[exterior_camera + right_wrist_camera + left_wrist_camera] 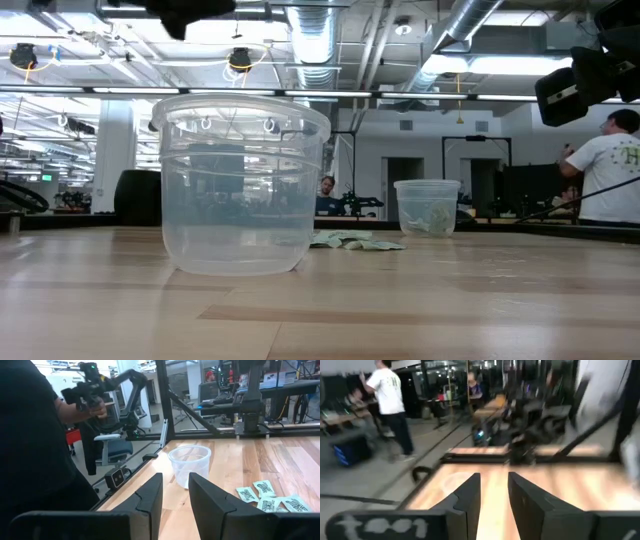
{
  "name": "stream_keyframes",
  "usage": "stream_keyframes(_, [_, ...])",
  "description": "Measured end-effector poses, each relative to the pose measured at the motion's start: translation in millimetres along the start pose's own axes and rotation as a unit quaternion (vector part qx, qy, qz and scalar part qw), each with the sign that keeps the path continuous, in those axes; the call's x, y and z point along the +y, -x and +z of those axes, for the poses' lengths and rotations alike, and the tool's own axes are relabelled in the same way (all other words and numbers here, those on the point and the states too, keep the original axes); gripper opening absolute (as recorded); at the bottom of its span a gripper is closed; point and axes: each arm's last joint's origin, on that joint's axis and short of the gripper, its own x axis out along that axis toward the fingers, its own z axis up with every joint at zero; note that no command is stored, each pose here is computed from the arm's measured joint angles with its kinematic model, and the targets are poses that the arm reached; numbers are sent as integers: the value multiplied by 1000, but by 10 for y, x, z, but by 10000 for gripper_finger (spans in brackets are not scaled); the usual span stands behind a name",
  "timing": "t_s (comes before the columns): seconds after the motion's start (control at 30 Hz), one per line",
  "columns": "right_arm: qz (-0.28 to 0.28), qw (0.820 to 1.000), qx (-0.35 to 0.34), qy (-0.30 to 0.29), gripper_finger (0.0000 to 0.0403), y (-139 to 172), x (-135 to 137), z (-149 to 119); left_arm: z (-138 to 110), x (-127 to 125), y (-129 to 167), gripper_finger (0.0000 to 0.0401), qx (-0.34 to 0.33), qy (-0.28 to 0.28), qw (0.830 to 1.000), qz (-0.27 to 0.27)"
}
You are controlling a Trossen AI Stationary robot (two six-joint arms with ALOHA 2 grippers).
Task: Pick and place Stevia / Truvia into bins
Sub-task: Put the stevia packet into the bottom transparent container
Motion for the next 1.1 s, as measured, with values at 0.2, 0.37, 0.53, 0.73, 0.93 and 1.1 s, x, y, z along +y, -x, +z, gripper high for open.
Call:
stream_keyframes(0.2, [0,1000,0,0,87,0,0,0,157,2,-262,87,77,-15,994,81])
stream_keyframes(0.37, [0,1000,0,0,87,0,0,-1,112,24,-377,93,135,7,986,94])
stream_keyframes(0.53, [0,1000,0,0,87,0,0,-1,1,3,-477,123,164,21,980,109])
stream_keyframes(0.73, [0,1000,0,0,87,0,-1,-1,-191,-66,-565,167,224,28,971,77])
stream_keyframes(0.93, [0,1000,0,0,87,0,-1,-1,-379,-82,-634,183,290,63,955,32])
stream_keyframes(1.1, [0,1000,0,0,87,0,0,-1,-483,-81,-708,183,320,87,943,-19])
